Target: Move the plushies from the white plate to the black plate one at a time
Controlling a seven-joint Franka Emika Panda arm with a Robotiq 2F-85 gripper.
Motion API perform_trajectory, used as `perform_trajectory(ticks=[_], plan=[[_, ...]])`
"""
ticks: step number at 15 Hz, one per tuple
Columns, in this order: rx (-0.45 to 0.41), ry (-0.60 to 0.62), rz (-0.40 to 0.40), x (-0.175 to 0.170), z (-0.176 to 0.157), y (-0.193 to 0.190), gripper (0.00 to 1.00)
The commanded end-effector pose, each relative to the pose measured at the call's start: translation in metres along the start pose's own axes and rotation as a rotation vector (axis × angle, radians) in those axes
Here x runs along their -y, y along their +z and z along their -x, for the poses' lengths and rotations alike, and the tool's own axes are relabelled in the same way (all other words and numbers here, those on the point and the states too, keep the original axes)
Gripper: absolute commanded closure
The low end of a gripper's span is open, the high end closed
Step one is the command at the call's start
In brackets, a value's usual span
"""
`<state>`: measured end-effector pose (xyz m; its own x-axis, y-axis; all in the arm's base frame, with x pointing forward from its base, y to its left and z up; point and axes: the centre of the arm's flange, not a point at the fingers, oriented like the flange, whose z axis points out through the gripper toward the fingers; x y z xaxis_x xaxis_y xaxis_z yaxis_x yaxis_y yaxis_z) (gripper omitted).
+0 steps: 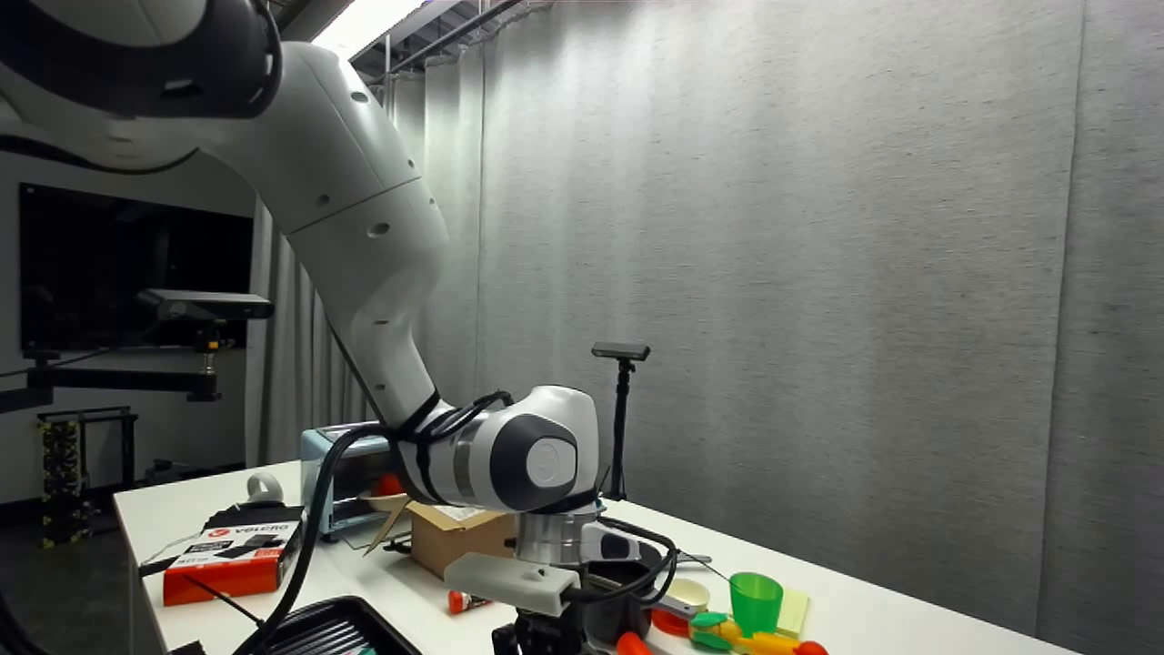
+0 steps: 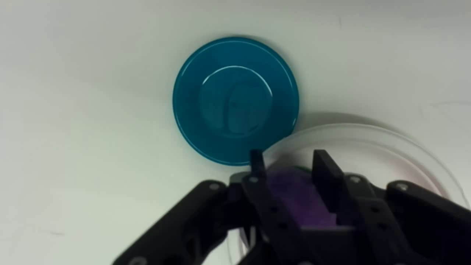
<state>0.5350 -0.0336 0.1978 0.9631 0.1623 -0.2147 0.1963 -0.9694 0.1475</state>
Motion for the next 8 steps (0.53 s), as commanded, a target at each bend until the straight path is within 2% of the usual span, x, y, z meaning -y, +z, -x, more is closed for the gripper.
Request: perform_trajectory(ticks=[1, 4, 6, 7, 8], plan=[[-0.021, 0.026, -0.012, -0.02, 0.007, -0.015, 0.27], [-0.004, 0.041, -0.052, -0.025, -0.001, -0.009, 0.05], [0.021, 0.045, -0.101, -0.024, -0.005, 0.0, 0.0], [0.033, 0.046, -0.121, -0.023, -0.007, 0.004, 0.0], [0.036, 0.049, -0.133, -0.021, -0.01, 0.008, 0.25]])
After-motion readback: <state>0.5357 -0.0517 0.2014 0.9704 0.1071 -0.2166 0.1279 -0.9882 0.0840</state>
